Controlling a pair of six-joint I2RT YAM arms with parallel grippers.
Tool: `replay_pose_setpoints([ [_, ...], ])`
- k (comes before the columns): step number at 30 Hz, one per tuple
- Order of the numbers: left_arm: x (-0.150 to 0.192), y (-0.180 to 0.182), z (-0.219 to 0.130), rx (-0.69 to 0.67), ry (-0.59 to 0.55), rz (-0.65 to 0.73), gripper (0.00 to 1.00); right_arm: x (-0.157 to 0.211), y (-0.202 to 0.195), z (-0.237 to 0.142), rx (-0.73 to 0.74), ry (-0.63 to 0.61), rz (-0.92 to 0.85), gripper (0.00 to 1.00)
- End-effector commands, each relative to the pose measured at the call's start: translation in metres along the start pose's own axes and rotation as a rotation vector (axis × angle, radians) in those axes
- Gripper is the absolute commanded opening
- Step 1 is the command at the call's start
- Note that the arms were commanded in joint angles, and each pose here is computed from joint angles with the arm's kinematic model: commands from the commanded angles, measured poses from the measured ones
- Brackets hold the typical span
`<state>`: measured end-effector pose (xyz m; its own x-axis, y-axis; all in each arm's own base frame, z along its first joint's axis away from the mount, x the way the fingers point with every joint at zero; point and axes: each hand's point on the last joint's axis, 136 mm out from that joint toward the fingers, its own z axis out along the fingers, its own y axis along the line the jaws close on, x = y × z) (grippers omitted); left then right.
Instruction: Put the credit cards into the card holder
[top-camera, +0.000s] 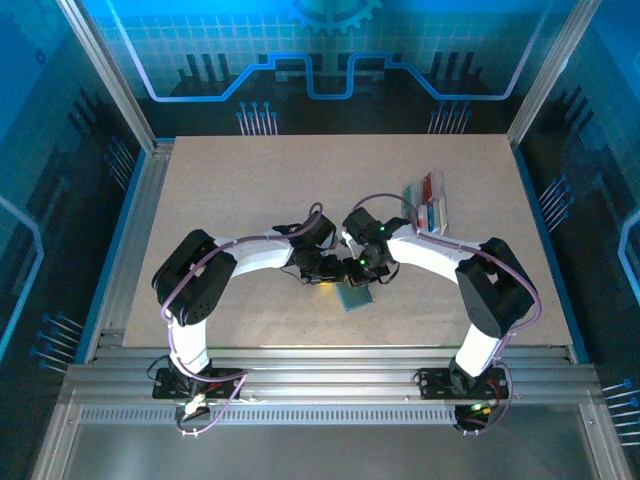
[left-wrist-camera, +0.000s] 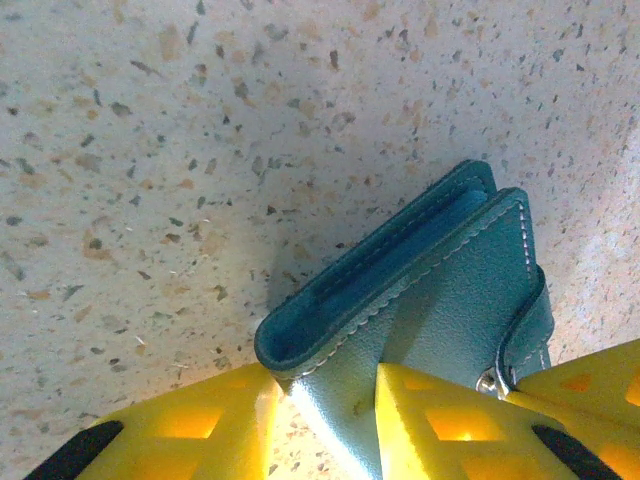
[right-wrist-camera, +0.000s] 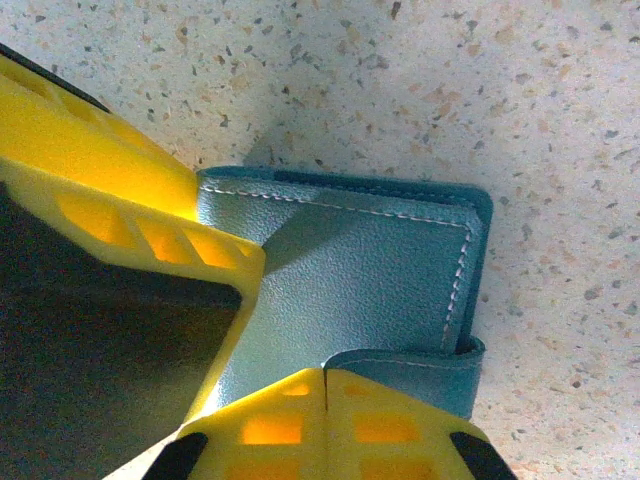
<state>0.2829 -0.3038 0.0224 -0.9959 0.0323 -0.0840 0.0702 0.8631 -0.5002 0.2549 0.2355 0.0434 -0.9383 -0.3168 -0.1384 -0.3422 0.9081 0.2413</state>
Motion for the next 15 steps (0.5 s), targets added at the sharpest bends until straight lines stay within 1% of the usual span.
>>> replay_pose_setpoints([
  [1, 0.0149, 0.0127, 0.0152, -0.032, 0.049, -0.013, 0.32, 0.0137, -0.0129, 0.007, 0.039, 0.059, 0.009, 0.0],
  [6, 0.0143, 0.012, 0.0145, -0.031, 0.045, -0.012, 0.32, 0.0145, -0.0146, 0.0051, 0.041, 0.057, 0.012, 0.0],
  [15, 0.0149, 0.013, 0.0163, -0.026, 0.046, -0.02, 0.32, 0.0161, -0.0103, 0.0144, 0.017, 0.079, 0.014, 0.0],
])
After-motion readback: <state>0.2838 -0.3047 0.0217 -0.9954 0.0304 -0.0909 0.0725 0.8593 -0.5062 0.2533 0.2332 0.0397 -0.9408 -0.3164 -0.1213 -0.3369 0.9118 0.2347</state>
